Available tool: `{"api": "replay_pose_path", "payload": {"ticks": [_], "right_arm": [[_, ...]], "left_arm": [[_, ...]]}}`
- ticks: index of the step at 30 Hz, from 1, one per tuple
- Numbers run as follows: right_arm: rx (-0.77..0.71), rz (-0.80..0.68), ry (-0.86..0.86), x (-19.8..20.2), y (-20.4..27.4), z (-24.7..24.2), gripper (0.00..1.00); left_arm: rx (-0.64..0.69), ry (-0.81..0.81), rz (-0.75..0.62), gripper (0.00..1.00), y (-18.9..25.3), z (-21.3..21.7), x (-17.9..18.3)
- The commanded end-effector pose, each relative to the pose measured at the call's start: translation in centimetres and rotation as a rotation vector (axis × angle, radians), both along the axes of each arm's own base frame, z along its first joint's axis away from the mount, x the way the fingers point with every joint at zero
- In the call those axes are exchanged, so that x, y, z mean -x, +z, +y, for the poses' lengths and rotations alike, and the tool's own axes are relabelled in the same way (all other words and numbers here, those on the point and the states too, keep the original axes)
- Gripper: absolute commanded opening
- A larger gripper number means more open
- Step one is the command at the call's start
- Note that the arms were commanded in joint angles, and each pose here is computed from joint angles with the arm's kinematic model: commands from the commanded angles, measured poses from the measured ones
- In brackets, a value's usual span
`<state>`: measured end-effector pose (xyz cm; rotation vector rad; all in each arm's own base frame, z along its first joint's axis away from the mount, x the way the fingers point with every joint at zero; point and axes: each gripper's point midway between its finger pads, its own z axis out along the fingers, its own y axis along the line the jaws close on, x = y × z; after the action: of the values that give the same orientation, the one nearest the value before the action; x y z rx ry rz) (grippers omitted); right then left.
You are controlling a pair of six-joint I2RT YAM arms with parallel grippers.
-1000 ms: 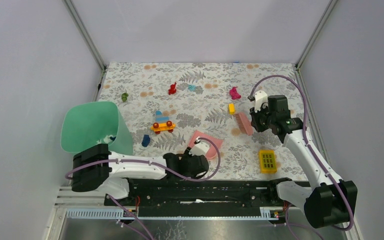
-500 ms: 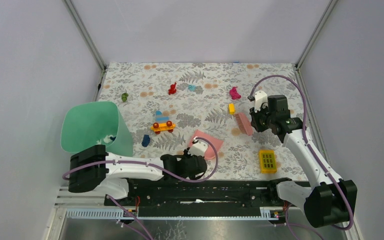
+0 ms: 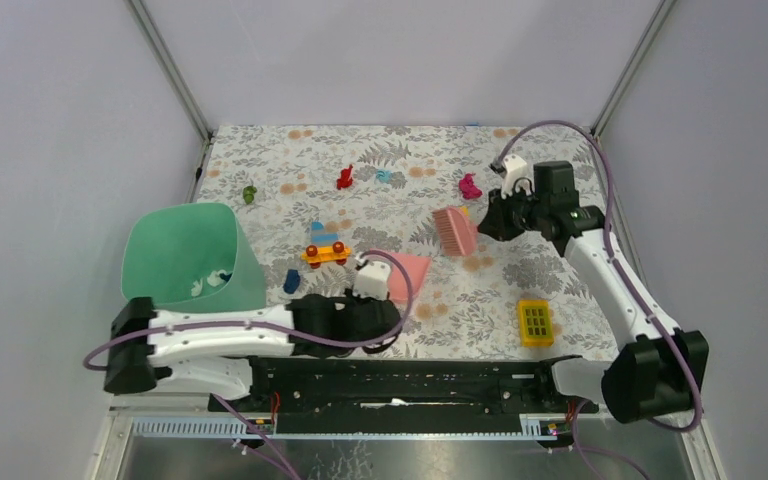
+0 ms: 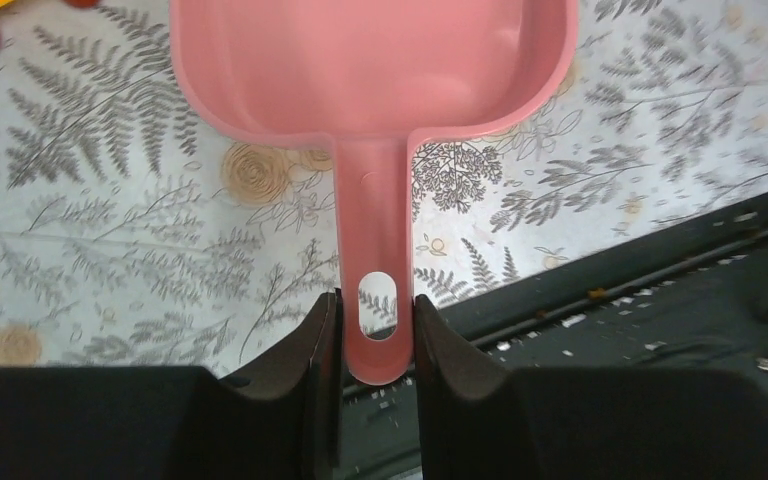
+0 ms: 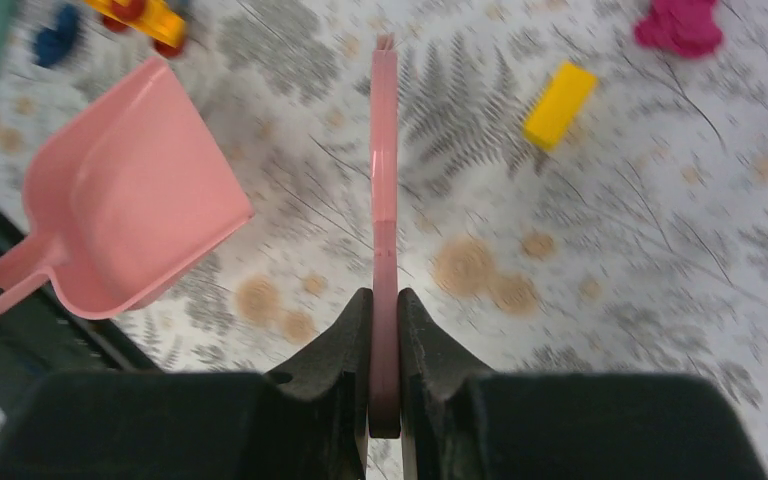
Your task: Sweep away the paper scraps from the table
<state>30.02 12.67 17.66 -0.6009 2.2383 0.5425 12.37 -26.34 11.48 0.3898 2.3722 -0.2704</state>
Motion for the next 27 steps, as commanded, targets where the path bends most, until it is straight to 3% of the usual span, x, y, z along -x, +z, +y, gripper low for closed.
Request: {"api": "replay_pose_path", "payload": {"ticks": [1,12,15,22,27], "right_arm": [[-0.254,0.028,0.150,-0.5,5.3,5.9,0.00],[-0.315,0.058,0.323,-2.5,7.1,16.2,0.00],[-0.350,0.076,0.358,-2.9,7.4,18.4,0.00],[-0.463,0.217,0.456,-0.7,7.0,26.3,0.00],[-0.481,0.216,0.475,1.8,5.8,32.1,0.00]], "left_arm": [[0.084,0.197,-0.018,0.00,4.8,4.0,0.1],[0.097,0.338,-0.184,0.00,15.8,9.6,-1.7],[0.178,0.351,-0.231,0.00,19.0,9.7,-2.3],[0.178,0.377,-0.364,0.00,23.0,9.8,-4.3],[0.189,0.401,-0.409,0.00,24.3,10.1,-4.8]]}}
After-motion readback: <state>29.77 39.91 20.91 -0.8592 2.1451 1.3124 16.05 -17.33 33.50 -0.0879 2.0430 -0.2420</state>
